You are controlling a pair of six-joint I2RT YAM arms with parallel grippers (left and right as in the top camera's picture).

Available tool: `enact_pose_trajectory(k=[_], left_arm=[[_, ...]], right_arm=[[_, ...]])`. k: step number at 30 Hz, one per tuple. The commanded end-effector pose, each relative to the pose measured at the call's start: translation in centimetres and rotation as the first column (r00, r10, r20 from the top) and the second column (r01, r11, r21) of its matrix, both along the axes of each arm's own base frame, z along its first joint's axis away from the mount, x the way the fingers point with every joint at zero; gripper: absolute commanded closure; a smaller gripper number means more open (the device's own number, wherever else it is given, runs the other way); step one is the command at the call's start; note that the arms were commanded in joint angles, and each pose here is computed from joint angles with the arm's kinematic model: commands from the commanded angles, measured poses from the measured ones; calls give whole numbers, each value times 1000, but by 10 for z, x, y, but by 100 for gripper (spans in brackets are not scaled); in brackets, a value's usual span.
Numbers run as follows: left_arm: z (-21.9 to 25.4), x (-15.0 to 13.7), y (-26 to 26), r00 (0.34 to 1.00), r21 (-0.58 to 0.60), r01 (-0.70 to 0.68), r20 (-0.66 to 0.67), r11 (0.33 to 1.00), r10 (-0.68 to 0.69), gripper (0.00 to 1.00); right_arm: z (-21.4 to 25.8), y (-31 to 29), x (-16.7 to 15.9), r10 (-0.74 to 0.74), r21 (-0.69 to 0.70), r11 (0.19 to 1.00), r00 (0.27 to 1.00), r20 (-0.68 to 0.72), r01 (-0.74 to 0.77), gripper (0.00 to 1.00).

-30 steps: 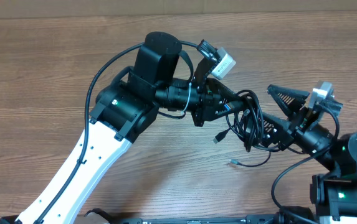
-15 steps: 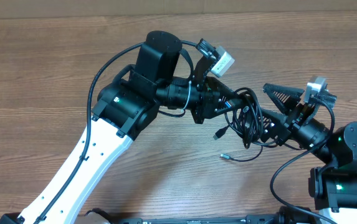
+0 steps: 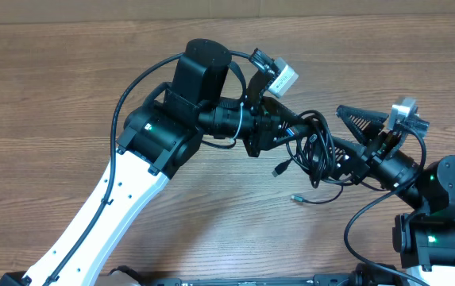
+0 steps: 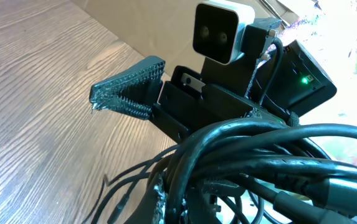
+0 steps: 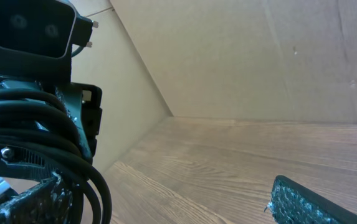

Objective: Untangle cables

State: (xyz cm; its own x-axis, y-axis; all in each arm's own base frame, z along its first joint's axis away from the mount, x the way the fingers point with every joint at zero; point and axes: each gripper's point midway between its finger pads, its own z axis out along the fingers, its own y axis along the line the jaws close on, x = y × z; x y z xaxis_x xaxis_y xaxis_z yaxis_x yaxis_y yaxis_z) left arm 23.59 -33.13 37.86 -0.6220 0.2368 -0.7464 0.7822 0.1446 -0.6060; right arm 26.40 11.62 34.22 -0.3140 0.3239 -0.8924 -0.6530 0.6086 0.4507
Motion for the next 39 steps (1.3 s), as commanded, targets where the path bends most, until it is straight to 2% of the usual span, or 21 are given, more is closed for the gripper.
enact_pose_trajectory(k=[1, 5, 13, 30, 39], left_arm=[[25, -34, -1, 989, -82, 146, -10, 986, -147, 96], [31, -40, -1, 982, -107, 187, -3, 976, -189, 96], [32, -35, 5, 983, -116, 182, -8, 976, -184, 96], [33, -29, 10, 986, -117, 163, -7, 980, -165, 96], [33, -23, 13, 989, -118, 145, -5, 982, -147, 96]], right_arm=[[-7, -23, 25, -168, -7, 986, 985, -34, 167, 2], [-12, -31, 31, -225, -12, 974, 973, -55, 225, 1], [-12, -40, 36, -284, -14, 959, 957, -54, 283, 0], [-13, -48, 40, -332, -17, 943, 942, -58, 332, 0], [-41, -64, 45, -428, -64, 904, 889, -166, 423, 0]])
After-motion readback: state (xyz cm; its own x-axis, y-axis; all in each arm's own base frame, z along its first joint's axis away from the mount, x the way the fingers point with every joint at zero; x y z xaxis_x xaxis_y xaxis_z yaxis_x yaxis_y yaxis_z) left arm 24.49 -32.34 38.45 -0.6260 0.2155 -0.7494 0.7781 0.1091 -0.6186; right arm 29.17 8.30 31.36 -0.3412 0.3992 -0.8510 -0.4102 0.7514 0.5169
